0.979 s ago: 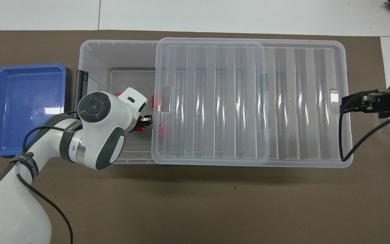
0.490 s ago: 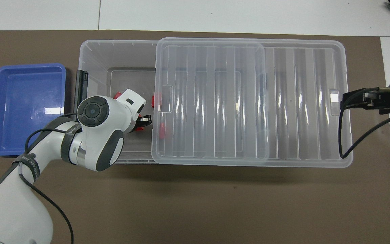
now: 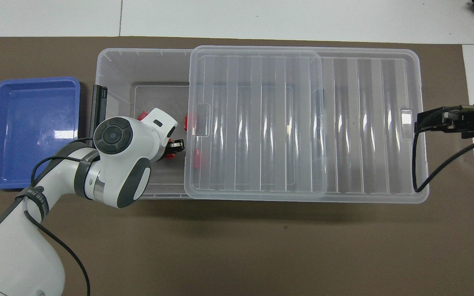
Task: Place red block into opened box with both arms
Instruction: 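Lower the red block into the box and open the left gripper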
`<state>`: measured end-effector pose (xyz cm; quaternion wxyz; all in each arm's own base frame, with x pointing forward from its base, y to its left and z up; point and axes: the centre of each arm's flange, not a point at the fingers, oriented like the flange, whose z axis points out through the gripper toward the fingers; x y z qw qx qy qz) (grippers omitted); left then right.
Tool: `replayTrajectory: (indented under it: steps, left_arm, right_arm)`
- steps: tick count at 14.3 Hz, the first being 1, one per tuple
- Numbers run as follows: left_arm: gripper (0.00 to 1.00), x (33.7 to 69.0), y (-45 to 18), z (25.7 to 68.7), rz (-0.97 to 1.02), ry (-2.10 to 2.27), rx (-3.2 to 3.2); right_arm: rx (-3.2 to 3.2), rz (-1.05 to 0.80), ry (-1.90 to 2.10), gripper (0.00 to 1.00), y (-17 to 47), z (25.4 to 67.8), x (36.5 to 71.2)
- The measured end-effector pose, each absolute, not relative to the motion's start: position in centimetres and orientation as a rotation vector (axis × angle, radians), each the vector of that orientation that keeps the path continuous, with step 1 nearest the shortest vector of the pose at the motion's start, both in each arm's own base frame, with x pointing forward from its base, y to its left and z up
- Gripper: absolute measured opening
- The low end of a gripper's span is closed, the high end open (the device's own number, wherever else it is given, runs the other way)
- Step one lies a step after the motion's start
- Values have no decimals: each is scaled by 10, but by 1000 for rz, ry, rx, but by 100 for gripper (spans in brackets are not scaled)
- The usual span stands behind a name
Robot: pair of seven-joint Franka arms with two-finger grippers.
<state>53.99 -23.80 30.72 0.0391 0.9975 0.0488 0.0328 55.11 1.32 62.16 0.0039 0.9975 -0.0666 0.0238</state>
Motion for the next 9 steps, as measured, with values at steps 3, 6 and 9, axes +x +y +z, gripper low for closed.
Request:
replayTrajectory:
  steps: [3,6,9]
  left_arm:
    - [47,540,-238,307,100,150,3058]
    - [68,540,-238,307,100,151,3058]
    - [68,547,-242,323,100,199,3053]
  right_arm:
    - [3109,87,-189,100,13,625,551]
    - [3111,93,-139,100,13,628,551]
    - [3111,103,-133,100,13,629,552]
